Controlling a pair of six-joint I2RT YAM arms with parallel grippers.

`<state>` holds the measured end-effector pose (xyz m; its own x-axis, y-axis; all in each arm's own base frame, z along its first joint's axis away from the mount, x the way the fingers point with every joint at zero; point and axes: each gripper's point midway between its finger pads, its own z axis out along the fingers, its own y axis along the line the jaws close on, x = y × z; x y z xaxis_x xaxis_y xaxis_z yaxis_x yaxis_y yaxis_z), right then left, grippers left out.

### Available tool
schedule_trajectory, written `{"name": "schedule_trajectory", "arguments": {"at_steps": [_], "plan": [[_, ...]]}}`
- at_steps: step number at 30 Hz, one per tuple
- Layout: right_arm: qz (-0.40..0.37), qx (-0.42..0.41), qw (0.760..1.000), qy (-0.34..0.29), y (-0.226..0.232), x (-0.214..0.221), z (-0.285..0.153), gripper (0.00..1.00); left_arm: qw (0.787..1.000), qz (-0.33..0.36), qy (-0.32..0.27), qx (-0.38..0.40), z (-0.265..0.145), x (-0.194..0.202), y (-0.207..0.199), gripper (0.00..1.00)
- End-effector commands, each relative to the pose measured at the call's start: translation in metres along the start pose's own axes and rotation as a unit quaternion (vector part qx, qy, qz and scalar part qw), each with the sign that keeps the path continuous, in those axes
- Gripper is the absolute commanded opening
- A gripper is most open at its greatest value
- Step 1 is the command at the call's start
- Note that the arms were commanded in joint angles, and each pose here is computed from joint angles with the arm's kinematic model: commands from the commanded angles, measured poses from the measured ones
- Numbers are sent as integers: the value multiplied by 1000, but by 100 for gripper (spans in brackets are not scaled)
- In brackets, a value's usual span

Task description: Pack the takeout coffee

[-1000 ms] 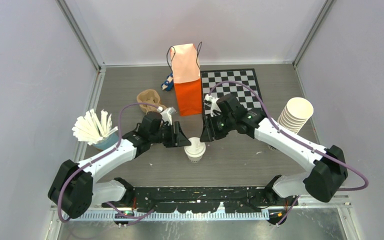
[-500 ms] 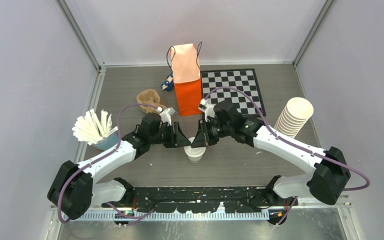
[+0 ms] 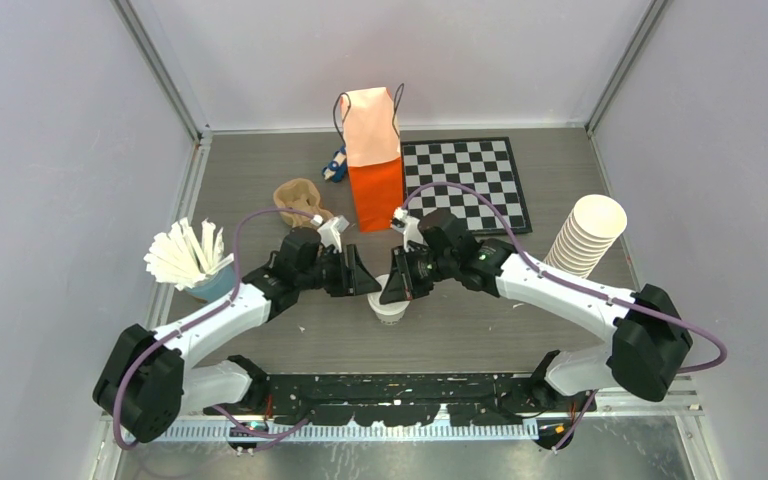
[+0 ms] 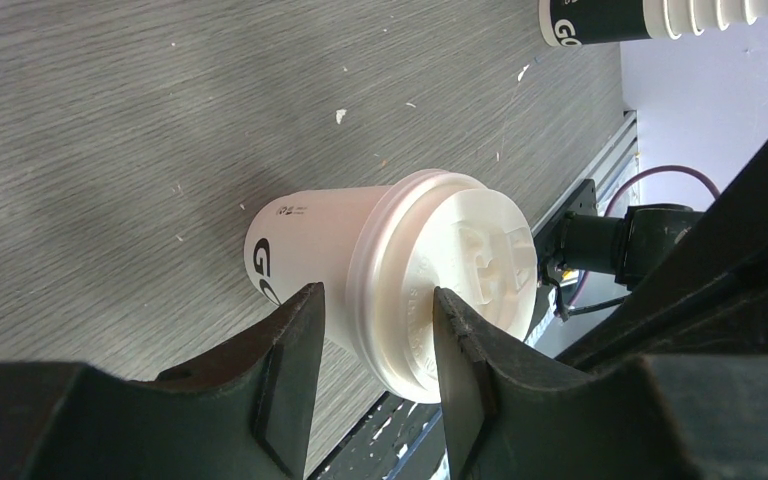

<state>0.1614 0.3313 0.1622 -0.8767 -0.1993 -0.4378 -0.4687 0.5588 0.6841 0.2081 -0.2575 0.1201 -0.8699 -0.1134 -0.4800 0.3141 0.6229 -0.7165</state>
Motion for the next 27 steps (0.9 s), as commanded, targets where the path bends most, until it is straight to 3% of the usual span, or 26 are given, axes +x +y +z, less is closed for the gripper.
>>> {"name": "schedule_trajectory", "arguments": {"at_steps": [1, 27], "plan": [[-17, 10, 1000, -8, -7, -3, 4, 12, 1000, 1, 1, -15, -1, 7, 9, 45], [-8, 69, 997, 28, -62, 36, 13, 14, 1000, 1, 13, -26, 1, 11, 15, 44]]}}
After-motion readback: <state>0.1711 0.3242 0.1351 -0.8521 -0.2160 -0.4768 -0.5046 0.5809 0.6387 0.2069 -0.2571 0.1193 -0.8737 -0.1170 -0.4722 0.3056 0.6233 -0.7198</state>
